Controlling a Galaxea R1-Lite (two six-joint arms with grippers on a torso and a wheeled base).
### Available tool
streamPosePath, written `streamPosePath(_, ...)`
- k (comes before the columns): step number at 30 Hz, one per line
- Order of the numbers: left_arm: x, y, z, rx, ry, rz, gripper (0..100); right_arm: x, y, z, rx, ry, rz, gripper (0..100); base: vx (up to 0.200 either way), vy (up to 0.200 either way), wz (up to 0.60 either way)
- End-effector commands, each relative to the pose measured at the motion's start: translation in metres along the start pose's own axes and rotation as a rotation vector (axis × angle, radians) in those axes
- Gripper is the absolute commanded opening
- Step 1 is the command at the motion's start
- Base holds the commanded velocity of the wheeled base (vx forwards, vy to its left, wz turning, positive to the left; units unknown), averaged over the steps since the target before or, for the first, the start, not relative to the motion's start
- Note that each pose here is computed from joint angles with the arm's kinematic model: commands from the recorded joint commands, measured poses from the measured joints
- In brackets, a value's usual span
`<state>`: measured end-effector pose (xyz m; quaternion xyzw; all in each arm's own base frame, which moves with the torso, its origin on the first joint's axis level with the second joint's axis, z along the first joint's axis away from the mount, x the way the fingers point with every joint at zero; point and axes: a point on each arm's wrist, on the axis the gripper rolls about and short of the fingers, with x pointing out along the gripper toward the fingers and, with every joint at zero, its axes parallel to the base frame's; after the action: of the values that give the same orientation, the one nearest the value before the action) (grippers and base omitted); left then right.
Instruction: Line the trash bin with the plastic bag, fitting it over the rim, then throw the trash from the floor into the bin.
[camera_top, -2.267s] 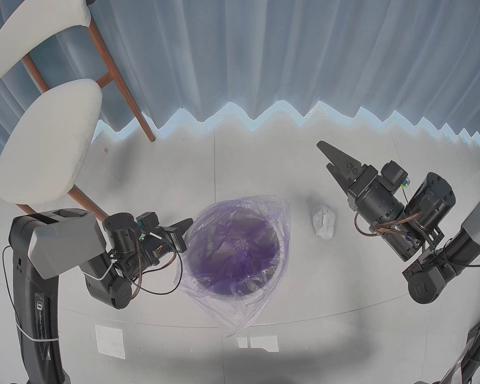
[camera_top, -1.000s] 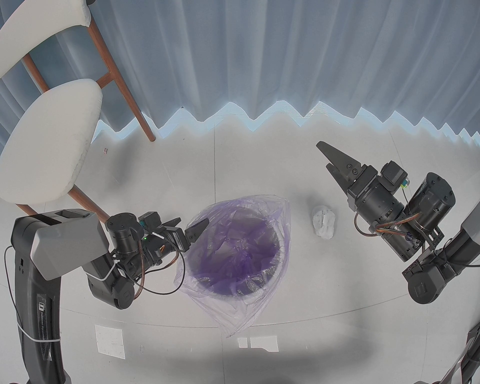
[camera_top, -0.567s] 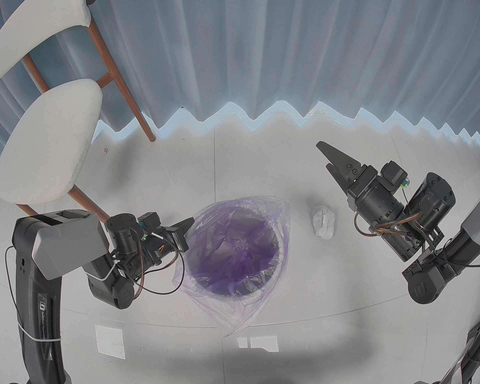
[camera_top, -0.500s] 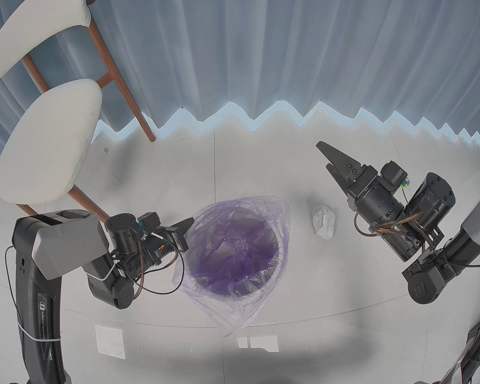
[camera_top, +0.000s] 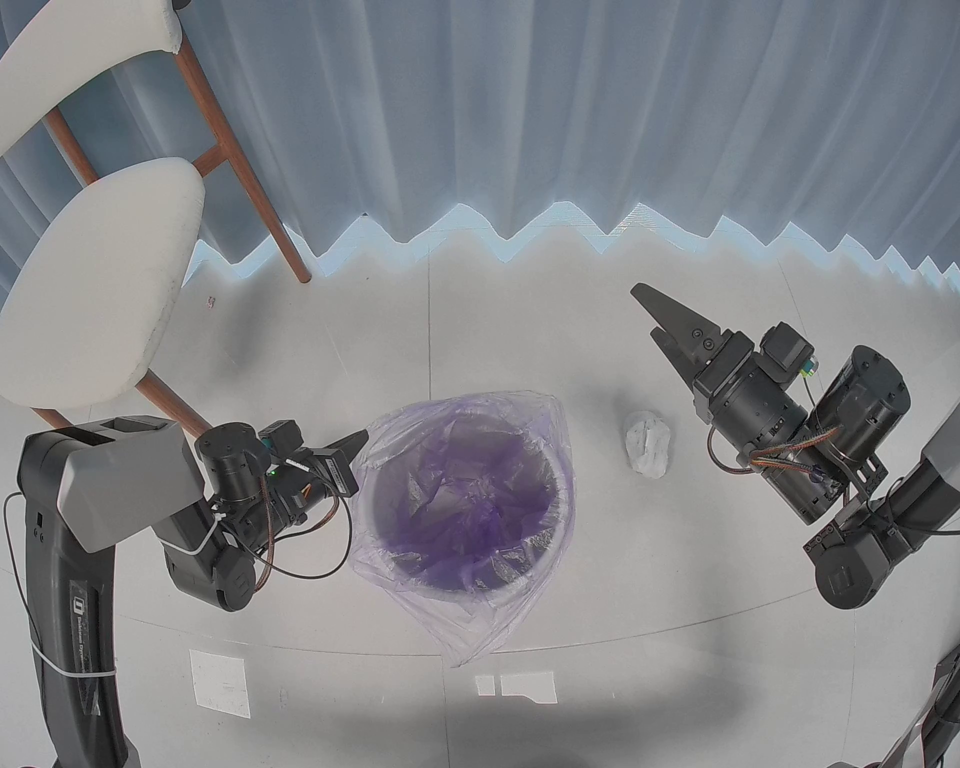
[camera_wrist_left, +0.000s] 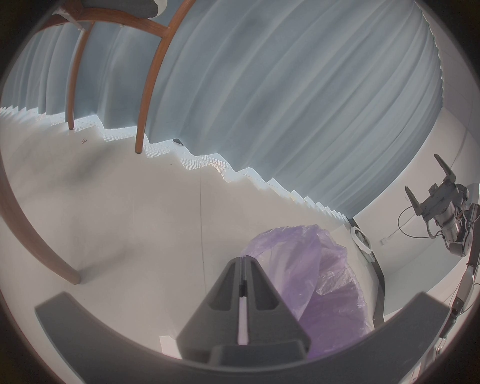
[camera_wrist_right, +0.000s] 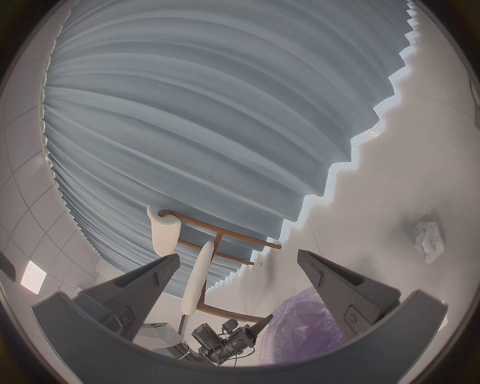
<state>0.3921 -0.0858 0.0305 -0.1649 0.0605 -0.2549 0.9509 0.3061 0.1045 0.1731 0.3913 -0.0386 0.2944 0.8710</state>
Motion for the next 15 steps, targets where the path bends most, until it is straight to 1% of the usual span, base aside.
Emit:
streamPosePath(1, 0.0, 0.004, -0.001, -0.002, -0.001, 0.011, 0, 0.0, 0.001, 0.0, -0.001, -0.004, 0.008, 100, 0.0, 0.0, 0.0)
streamPosePath(4, 0.001, 0.007, -0.006, -0.006, 0.007, 0.017, 0, 0.0, 0.001, 0.0, -0.001, -0.005, 0.007, 100, 0.0, 0.0, 0.0)
streamPosePath(5, 0.003, 0.012, -0.011, -0.009, 0.015, 0.026, 0, 0.0, 0.001, 0.0, -0.001, -0.005, 0.007, 100, 0.0, 0.0, 0.0)
streamPosePath(10, 0.012, 0.023, -0.025, -0.015, 0.023, 0.037, 0, 0.0, 0.0, 0.0, -0.001, -0.004, 0.006, 100, 0.0, 0.0, 0.0)
streamPosePath(15, 0.013, 0.029, -0.031, -0.034, 0.031, 0.047, 0, 0.0, -0.001, -0.002, 0.0, 0.0, 0.002, 100, 0.0, 0.0, 0.0)
